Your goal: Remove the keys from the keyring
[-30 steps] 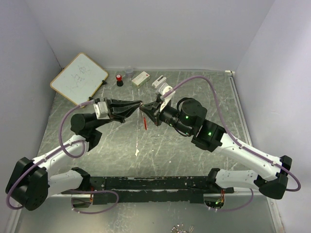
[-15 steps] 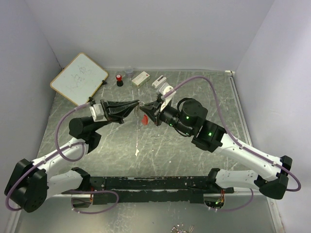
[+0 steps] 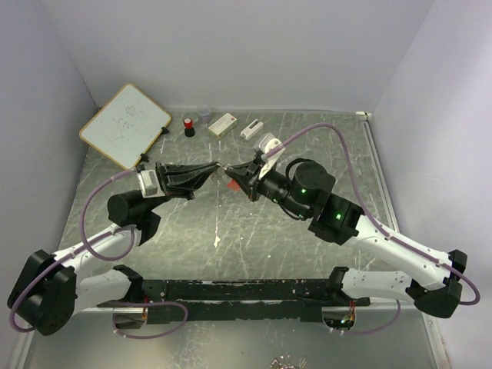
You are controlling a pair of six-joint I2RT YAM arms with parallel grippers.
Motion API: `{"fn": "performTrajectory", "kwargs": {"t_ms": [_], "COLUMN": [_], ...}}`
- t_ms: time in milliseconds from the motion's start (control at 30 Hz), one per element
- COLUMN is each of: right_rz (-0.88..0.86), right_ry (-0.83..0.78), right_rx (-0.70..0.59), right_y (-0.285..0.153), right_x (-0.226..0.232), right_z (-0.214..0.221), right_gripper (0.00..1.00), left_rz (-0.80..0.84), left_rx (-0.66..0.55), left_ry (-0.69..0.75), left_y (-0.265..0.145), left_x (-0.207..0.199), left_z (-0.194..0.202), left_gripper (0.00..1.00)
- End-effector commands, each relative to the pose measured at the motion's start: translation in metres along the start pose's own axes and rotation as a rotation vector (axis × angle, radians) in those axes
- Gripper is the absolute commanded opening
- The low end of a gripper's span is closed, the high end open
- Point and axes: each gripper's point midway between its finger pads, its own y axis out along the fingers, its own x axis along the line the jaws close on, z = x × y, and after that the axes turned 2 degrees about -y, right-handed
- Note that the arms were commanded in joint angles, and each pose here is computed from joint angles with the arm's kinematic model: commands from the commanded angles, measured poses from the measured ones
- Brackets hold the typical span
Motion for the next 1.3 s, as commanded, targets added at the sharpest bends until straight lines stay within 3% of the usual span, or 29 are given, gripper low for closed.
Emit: {"fn": "performTrajectory", "kwargs": {"t_ms": [0,433,833,1267], "right_rz": [0.094,0.135,0.057,0.007], "right_ry": [-0.038,-0.130,-0.108,-0.065], "right_rx": [0.003,-0.003,-0.134,-0.052], "right_y": [-0.013,-0.029,-0.034,-0.017], "right_x": [-0.021,-0.035,-0.022,-0.011], "right_z": [-0.005,-0.032,-0.085,-0.076], "right_gripper": [0.00,0.00,0.00,0.00], "left_rz": [0.001,0.081,0.058,0.033], "left_rx": [-0.129,-0.091,-0.037,-0.011], "left_ry": [0.060,-0.019,-0.053,-0.034], "left_y": [0.000,0.004,0.005,0.004], "left_x": [-0.003,-0.014,-0.007,-0.004], "left_z": [-0.032,-0.025,-0.007,-0.006], "left_gripper": [0.07,0.07,0.07,0.08]}}
